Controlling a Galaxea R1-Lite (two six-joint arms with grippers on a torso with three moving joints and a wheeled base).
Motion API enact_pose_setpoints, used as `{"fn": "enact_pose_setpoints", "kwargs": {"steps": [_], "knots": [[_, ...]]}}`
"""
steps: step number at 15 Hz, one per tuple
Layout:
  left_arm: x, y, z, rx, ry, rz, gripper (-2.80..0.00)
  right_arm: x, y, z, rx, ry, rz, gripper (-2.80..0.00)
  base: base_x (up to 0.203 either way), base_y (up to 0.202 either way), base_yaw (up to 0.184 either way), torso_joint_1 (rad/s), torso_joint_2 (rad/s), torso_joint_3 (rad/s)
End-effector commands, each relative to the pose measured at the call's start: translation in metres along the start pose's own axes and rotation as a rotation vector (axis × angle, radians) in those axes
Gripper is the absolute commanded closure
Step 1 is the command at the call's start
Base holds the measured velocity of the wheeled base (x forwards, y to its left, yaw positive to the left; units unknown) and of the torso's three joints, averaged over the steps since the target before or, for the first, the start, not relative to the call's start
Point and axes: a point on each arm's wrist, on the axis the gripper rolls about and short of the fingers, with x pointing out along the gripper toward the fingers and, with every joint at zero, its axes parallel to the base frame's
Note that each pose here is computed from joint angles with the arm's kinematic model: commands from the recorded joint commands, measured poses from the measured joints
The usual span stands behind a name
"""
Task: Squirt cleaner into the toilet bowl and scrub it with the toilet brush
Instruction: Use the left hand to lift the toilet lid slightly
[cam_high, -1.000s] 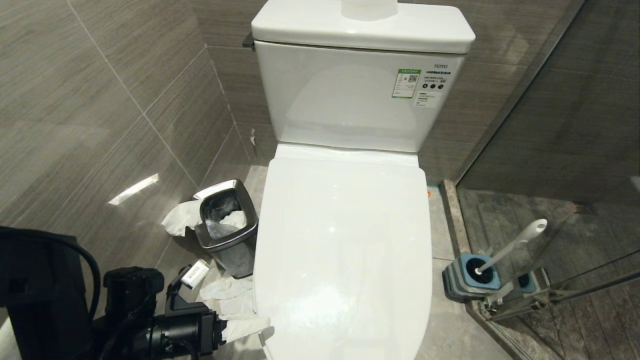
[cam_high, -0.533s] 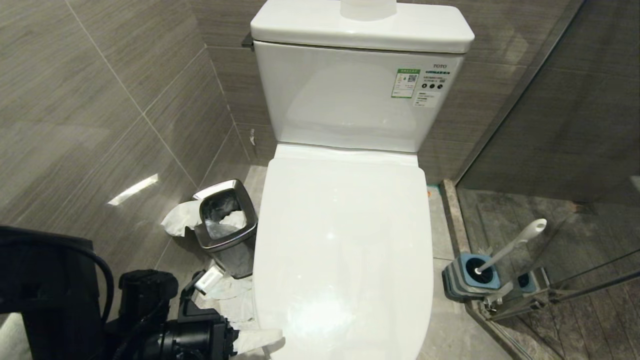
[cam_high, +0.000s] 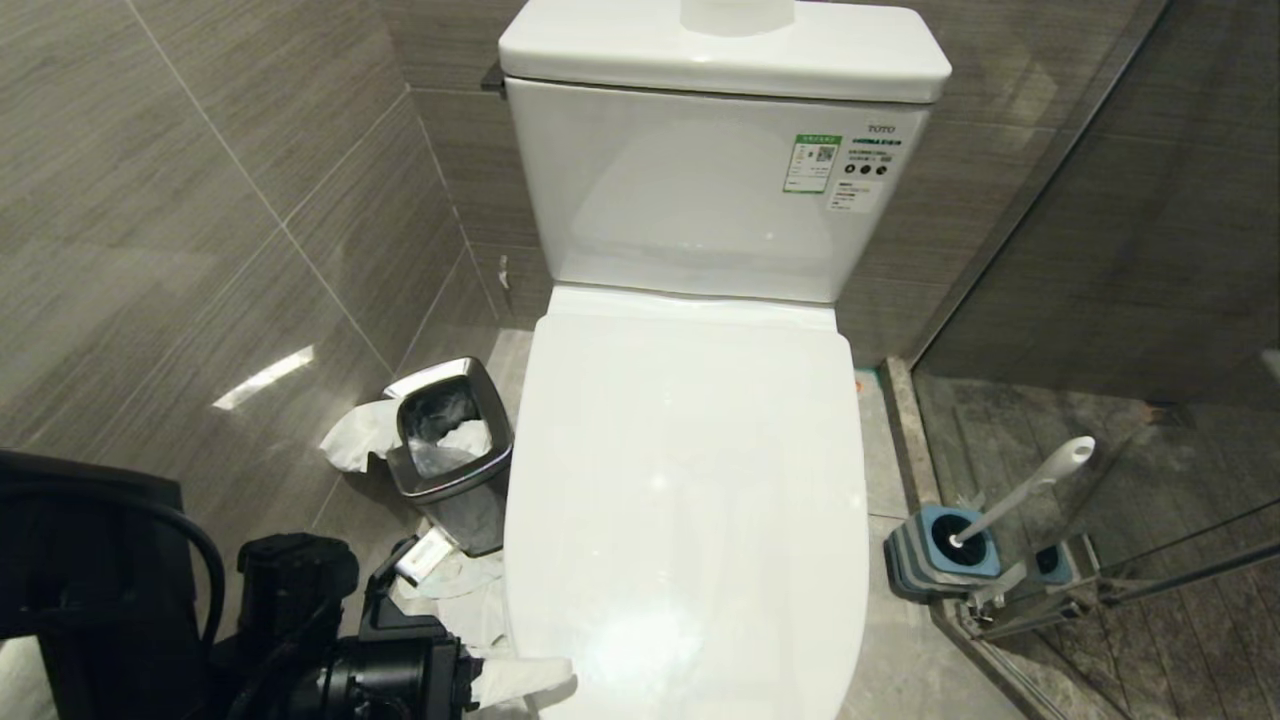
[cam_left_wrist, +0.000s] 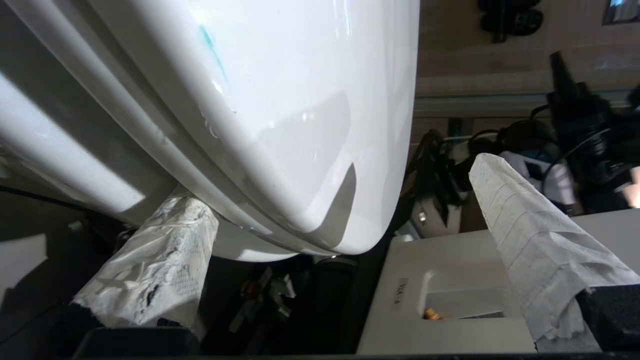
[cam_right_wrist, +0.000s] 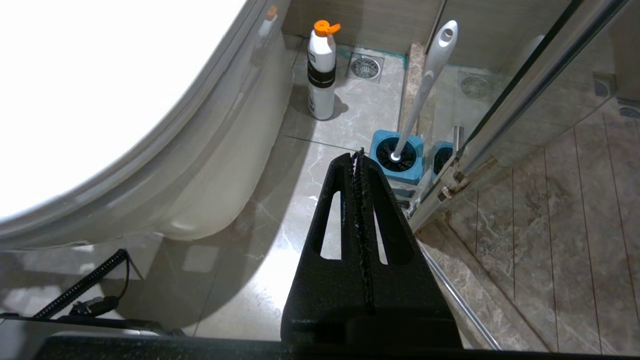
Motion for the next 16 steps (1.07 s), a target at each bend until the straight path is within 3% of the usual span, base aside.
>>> {"fn": "enact_pose_setpoints", "kwargs": {"steps": [1, 5, 13, 16], "knots": [[-0.005, -0.015, 0.011, -0.01, -0.055, -0.044, -2.8, 0.0, 0.0, 0.0, 0.0, -0.001, 0.001, 0.0, 0.0, 0.0, 0.0, 0.0, 0.0, 0.0], [-0.009, -0.028, 0.021, -0.083, -0.099, -0.084, -2.8, 0.0, 0.0, 0.0, 0.0, -0.001, 0.001, 0.0, 0.0, 0.0, 0.0, 0.0, 0.0, 0.0], [-0.016, -0.042, 0.024, -0.083, -0.119, -0.105, -2.8, 0.0, 0.0, 0.0, 0.0, -0.001, 0.001, 0.0, 0.0, 0.0, 0.0, 0.0, 0.0, 0.0], [-0.019, -0.055, 0.018, -0.108, -0.107, -0.127, -2.8, 0.0, 0.0, 0.0, 0.0, 0.0, 0.001, 0.0, 0.0, 0.0, 0.0, 0.0, 0.0, 0.0]]}}
